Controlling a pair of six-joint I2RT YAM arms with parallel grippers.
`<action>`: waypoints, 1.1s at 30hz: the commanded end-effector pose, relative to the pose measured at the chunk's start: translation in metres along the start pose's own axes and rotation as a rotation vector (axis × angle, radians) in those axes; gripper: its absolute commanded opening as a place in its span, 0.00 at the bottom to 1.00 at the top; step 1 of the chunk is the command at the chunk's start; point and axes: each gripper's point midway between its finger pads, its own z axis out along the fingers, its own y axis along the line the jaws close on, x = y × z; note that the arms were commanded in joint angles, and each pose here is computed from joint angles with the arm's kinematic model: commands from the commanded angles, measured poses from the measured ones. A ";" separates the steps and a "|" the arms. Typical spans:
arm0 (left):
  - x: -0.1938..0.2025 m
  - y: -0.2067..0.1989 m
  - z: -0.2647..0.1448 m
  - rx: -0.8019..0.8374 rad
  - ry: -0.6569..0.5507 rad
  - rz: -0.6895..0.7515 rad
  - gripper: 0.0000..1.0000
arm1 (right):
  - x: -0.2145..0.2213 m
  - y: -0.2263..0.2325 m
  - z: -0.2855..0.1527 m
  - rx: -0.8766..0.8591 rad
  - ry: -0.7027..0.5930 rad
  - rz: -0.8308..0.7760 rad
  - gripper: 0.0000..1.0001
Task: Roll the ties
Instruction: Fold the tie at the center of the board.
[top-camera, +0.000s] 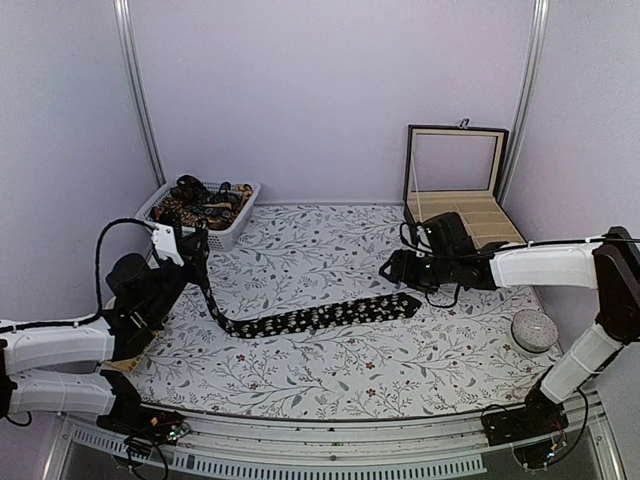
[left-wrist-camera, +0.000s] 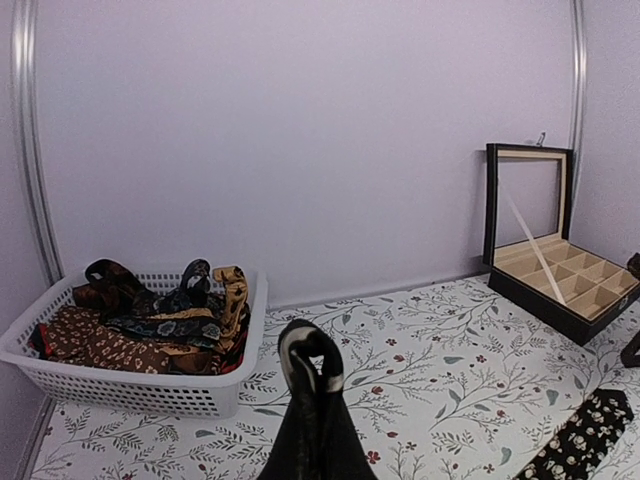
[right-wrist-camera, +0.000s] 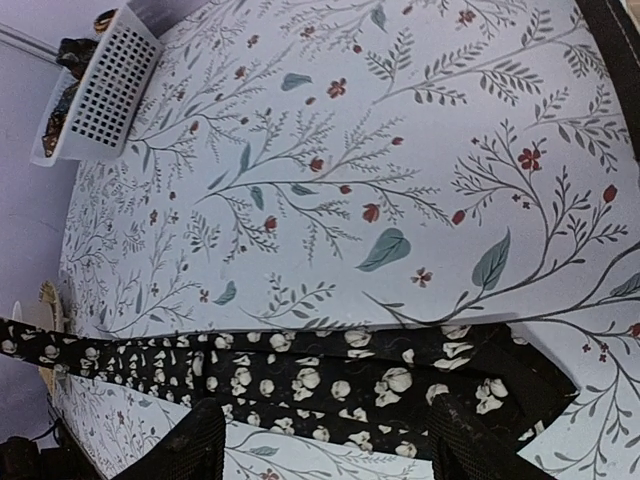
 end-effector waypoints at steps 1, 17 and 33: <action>0.001 0.008 0.004 -0.032 0.000 -0.011 0.00 | 0.023 -0.023 0.038 -0.053 0.134 0.064 0.69; 0.025 0.008 0.010 -0.022 0.012 -0.010 0.00 | 0.064 -0.143 0.046 0.239 0.285 0.367 0.79; 0.105 0.018 0.048 -0.232 0.241 -0.144 0.03 | -0.010 -0.172 -0.086 0.351 -0.088 0.470 0.86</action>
